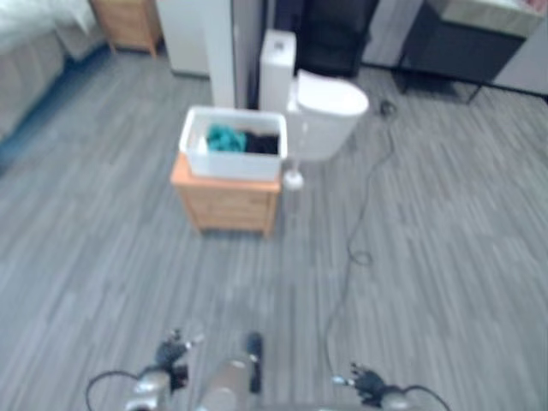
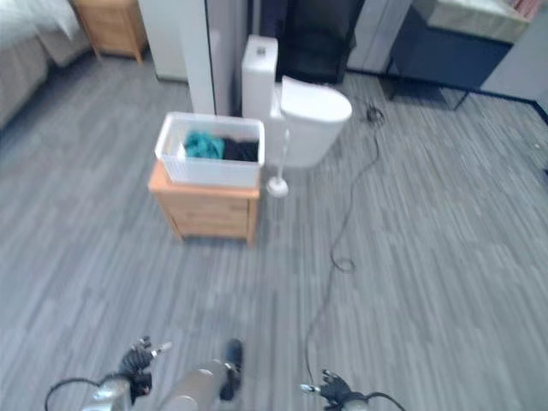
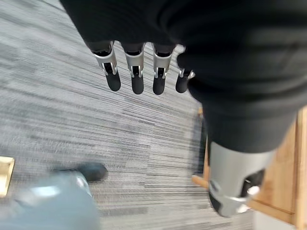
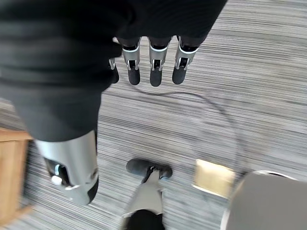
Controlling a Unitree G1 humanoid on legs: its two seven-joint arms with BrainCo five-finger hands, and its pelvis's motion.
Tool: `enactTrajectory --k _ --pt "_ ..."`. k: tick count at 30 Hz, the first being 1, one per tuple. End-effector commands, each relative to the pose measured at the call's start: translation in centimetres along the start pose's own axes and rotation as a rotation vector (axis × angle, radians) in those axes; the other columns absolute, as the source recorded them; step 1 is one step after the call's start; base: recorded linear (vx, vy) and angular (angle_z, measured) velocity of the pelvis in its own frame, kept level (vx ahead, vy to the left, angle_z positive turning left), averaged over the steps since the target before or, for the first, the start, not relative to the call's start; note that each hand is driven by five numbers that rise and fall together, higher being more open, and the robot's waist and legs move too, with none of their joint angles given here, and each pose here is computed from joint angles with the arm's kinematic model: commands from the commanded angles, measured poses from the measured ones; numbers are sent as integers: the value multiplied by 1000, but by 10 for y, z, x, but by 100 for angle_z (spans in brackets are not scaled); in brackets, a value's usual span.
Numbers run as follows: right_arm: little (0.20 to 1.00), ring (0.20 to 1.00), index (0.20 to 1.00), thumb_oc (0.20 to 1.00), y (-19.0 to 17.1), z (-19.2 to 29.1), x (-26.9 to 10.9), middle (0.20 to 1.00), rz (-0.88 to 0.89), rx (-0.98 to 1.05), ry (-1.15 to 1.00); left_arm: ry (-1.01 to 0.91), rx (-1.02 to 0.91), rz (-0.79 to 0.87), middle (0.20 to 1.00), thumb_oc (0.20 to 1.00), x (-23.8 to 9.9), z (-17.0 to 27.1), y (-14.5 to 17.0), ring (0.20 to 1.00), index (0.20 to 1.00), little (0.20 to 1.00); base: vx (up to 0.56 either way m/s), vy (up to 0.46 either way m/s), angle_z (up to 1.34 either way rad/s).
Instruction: Grab the laundry basket,head to the washer,open it,put in the laundry and shut it.
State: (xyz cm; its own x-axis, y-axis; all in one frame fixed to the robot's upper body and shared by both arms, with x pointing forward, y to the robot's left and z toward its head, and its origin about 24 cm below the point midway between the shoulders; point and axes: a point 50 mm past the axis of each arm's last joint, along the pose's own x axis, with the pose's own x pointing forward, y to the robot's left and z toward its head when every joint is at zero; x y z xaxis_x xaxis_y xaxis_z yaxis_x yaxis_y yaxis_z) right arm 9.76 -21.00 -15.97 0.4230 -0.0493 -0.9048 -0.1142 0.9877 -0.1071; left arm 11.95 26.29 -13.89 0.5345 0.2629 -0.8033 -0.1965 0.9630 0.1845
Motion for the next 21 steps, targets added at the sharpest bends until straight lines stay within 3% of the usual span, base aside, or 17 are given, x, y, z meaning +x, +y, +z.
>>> enactTrajectory --k 1,6,14,21 --pt "1000 1000 1000 1000 -8 15 0 1000 -17 -3 -63 -88 15 -18 1000 1000 5 26 -3 1000 1000 1000 236 110 63" --pt "1000 1000 1000 1000 -12 -4 -4 1000 -33 29 -12 -94 31 -33 1000 1000 6 28 -8 1000 1000 1000 375 36 88" --pt "1000 1000 1000 1000 -26 -49 -14 1000 -88 82 156 -60 50 -53 1000 1000 5 16 -18 1000 1000 1000 389 -156 95" --pt "1000 1000 1000 1000 -35 -67 -22 1000 -118 64 224 -20 35 -63 1000 1000 2 2 -21 1000 1000 1000 211 -214 4"
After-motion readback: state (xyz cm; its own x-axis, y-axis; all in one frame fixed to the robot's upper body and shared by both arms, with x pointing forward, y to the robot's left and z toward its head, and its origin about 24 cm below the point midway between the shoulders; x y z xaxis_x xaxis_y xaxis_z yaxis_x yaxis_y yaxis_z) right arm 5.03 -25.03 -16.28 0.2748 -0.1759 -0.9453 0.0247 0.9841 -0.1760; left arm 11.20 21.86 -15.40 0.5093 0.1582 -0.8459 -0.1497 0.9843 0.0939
